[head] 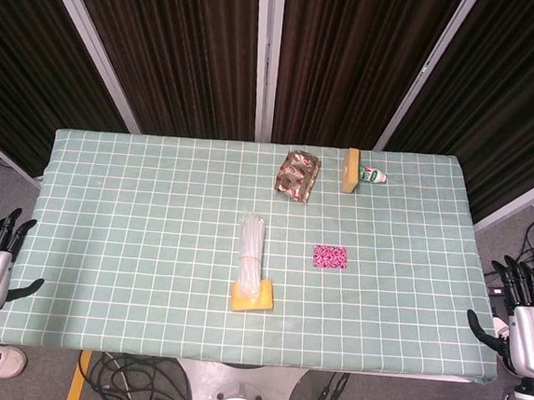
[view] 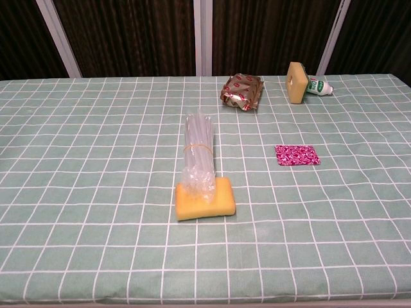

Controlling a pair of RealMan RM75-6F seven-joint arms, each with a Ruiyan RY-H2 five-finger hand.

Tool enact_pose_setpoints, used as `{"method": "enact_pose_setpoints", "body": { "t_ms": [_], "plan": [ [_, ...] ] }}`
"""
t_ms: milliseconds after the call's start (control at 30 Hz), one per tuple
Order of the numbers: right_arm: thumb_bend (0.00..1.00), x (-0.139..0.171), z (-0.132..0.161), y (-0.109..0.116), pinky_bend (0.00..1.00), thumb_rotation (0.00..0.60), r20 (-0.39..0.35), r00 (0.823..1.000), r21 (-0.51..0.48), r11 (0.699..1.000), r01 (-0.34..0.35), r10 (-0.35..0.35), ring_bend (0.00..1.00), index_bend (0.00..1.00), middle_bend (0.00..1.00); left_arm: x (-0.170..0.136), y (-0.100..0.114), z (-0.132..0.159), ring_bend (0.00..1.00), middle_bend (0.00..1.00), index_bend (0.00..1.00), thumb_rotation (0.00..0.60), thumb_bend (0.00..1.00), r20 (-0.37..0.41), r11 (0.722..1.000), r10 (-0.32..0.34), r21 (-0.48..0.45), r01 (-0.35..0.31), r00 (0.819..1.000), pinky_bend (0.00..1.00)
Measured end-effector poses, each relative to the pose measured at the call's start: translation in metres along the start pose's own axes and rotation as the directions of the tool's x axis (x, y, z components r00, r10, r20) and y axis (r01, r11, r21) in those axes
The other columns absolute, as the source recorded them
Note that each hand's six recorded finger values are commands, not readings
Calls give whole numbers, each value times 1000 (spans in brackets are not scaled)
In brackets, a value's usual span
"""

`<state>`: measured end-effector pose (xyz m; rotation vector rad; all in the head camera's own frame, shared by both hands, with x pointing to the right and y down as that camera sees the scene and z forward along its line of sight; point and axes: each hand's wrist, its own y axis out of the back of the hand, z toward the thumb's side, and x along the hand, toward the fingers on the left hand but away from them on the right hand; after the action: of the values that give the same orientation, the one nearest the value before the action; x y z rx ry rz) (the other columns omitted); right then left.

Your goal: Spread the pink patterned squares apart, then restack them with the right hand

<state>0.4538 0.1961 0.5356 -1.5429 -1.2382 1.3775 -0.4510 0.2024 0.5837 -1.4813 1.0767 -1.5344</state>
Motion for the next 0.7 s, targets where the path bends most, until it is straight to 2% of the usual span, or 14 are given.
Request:
{"method": "enact_pose_setpoints", "body": {
  "t_ms": [100,300,700],
  "plan": [
    [226,0,0,-5,0,544,0,1000,-4,1000,-22,22,0,120,57,2,0,1,105,99,174,600,84,1,1000,-5,1,5,1000,168],
    [225,-1,2,-3,0,547,-9,1000,-6,1000,-11,11,0,120,58,0,-1,0,104,99,174,600,84,0,1000,-7,1,7,1000,167],
    [228,-2,5,-8,0,543,-25,999,-12,999,-45,45,0,120,57,1,0,0,104,99,174,600,84,1,1000,-9,-4,9,1000,168]
  ]
}}
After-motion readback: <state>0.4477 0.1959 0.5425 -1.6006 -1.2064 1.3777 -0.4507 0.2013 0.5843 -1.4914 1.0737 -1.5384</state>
